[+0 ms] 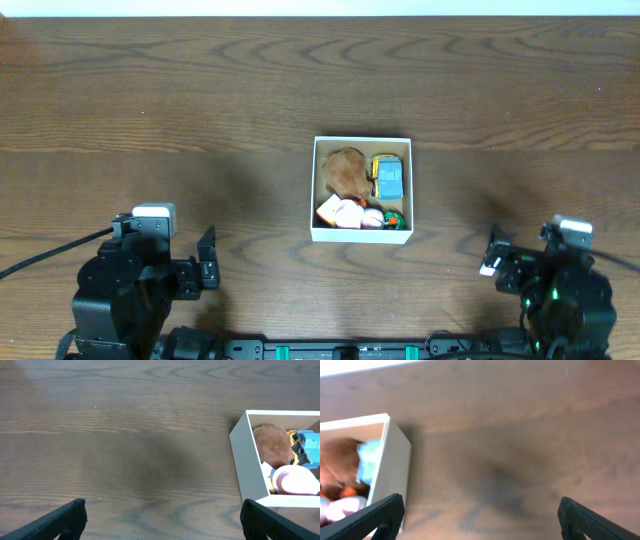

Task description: Pack container

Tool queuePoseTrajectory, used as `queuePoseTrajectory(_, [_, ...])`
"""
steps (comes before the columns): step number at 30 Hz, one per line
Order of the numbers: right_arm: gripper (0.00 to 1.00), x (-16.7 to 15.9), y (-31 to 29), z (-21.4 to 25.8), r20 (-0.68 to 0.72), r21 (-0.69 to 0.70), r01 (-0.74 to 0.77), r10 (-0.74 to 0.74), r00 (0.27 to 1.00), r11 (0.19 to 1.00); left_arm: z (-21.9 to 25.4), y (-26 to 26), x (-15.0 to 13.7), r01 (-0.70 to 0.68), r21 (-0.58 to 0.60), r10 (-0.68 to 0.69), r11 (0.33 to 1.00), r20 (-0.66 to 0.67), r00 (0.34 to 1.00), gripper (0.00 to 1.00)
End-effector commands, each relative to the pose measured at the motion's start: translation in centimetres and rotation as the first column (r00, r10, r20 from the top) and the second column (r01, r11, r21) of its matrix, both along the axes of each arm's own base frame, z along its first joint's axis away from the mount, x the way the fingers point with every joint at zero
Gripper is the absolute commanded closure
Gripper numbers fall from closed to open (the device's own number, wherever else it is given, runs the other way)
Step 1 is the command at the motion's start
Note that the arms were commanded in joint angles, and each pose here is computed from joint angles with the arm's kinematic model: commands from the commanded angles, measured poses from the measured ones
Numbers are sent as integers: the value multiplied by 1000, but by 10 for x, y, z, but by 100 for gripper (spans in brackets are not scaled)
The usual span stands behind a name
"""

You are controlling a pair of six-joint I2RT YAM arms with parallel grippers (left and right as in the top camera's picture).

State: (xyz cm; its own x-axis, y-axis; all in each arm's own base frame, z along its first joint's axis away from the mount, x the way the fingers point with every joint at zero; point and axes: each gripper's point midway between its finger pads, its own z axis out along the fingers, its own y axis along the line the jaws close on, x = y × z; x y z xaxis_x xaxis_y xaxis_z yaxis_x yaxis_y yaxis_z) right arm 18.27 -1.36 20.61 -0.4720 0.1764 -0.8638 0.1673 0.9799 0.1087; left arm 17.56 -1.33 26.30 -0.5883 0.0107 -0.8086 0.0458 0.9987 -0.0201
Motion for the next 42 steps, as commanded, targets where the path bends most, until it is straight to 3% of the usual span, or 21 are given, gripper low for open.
queuePoseTrajectory(1, [1,-5,7,-7,62,-25,-63,65,996,998,-1,0,0,-5,-3,5,1000,-4,1000,2])
queuePoseTrajectory(7, [1,10,13,-10,207,-37,-95,101,973,995,-1,0,0,-5,-3,5,1000,-4,1000,2])
queuePoseTrajectory(19, [1,61,25,-13,502,-166,-126,193,843,978,-1,0,0,-5,-3,5,1000,-4,1000,2])
queuePoseTrajectory(24, [1,63,25,-52,402,-145,-148,195,895,978,-1,0,0,-5,-3,5,1000,-4,1000,2])
queuePoseTrajectory(42, [1,63,26,-49,412,-142,-147,194,891,979,-1,0,0,-5,-3,5,1000,-4,1000,2])
